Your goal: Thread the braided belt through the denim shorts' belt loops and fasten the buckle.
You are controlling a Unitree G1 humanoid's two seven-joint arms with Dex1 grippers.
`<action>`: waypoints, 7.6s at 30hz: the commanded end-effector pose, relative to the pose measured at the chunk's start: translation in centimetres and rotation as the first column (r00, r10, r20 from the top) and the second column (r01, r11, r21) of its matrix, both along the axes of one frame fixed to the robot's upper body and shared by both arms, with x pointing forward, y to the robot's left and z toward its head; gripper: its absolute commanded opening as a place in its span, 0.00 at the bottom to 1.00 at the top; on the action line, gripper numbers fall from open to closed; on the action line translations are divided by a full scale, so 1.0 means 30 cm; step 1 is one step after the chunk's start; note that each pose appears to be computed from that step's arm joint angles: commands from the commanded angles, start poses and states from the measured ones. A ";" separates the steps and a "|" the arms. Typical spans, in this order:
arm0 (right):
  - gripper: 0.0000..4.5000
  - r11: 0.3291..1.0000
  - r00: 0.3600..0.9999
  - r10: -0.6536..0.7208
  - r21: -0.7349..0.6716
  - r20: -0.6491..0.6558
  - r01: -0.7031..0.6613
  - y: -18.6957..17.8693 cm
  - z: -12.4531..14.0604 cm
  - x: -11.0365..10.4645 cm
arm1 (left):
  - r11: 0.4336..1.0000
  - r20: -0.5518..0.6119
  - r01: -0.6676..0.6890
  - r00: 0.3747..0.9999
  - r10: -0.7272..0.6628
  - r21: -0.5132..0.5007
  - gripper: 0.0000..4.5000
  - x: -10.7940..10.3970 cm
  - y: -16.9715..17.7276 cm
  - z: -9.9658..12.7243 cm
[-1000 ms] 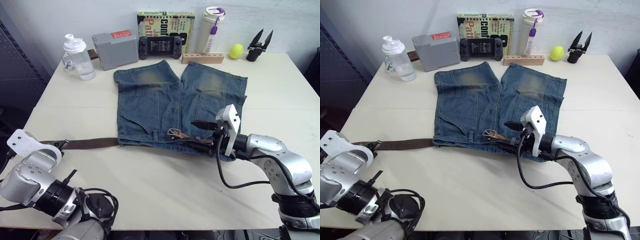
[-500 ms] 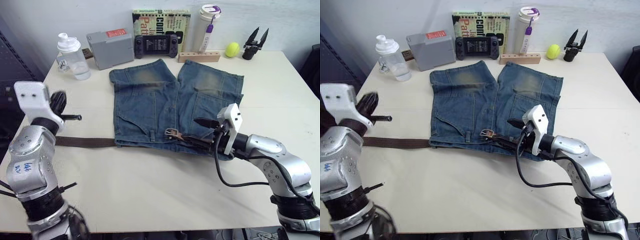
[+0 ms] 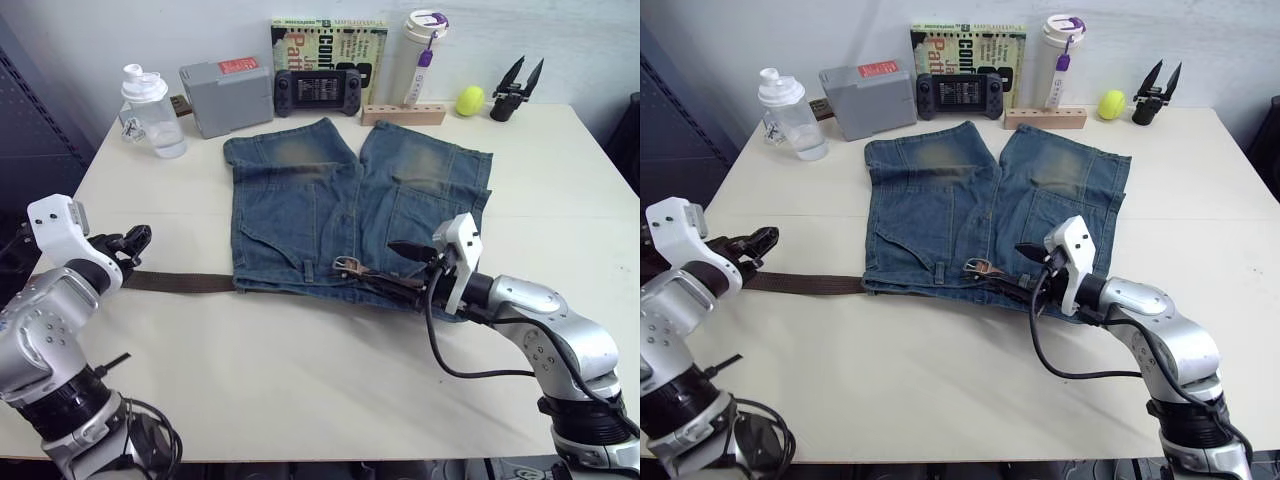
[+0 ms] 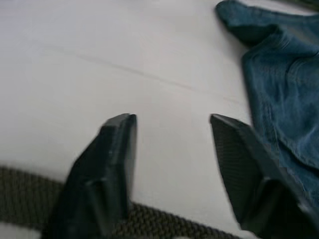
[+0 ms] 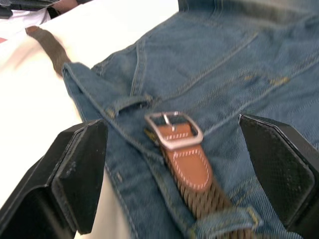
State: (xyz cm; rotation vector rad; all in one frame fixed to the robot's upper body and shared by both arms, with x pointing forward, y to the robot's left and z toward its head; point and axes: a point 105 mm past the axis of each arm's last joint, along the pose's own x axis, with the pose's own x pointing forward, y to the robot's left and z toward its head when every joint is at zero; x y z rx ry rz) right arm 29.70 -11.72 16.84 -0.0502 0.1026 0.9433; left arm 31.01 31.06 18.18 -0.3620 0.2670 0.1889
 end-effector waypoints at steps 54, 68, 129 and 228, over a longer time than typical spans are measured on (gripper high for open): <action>1.00 0.999 0.997 0.012 0.051 0.070 -0.016 0.045 0.029 0.002 | 0.935 -0.281 0.123 0.959 -0.026 0.332 0.99 -0.032 0.107 0.055; 1.00 1.000 0.997 -0.002 0.017 0.072 0.001 0.018 0.017 -0.004 | 0.991 -0.245 0.081 0.968 -0.053 0.104 0.99 -0.100 0.147 -0.017; 1.00 0.999 0.993 -0.048 0.024 0.106 0.046 0.013 0.036 0.016 | 0.948 -0.433 0.312 0.864 -0.257 0.059 0.18 0.162 -0.199 -0.378; 0.00 0.771 0.631 -0.144 -0.314 0.762 0.555 0.118 0.098 0.100 | 0.639 0.371 0.645 0.521 -0.769 0.419 0.89 0.043 -0.229 0.221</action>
